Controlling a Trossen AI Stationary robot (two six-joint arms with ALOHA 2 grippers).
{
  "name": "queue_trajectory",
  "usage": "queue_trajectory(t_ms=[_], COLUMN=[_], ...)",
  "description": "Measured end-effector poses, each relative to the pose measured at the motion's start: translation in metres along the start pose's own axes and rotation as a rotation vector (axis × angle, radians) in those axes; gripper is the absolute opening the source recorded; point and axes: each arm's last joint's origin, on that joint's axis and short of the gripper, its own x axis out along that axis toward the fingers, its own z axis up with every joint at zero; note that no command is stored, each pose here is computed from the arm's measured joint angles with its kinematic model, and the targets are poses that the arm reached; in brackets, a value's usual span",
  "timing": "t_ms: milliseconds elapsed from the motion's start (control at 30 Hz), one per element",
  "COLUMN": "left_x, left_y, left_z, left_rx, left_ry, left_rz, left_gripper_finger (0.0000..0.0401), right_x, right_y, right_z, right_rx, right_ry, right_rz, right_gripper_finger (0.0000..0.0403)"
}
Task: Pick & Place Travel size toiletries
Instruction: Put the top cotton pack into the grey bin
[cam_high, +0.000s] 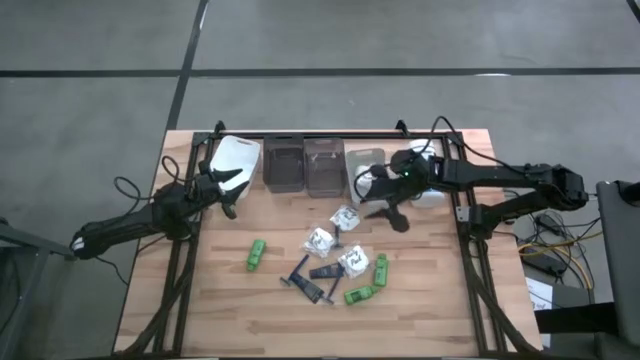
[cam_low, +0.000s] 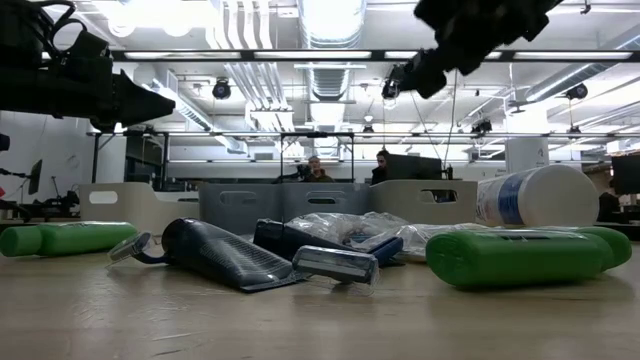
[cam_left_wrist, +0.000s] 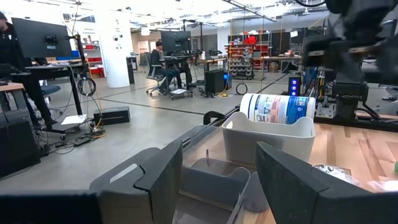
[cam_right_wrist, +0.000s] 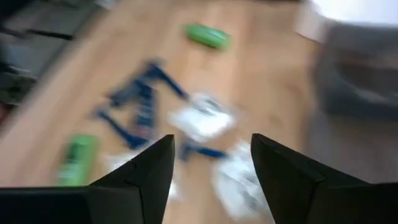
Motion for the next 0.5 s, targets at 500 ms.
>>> queue_trajectory(t_ms=[500], left_x=[0.000], left_y=[0.000], left_z=[0.000], left_rx=[0.000], left_ry=[0.000], left_rz=[0.000], left_gripper_finger=[0.0207], right_x=[0.012], right_y=[0.031], right_z=[0.006], right_rx=[-0.085], right_ry=[-0.058], right_rz=[0.239], right_gripper_finger=[0.0161])
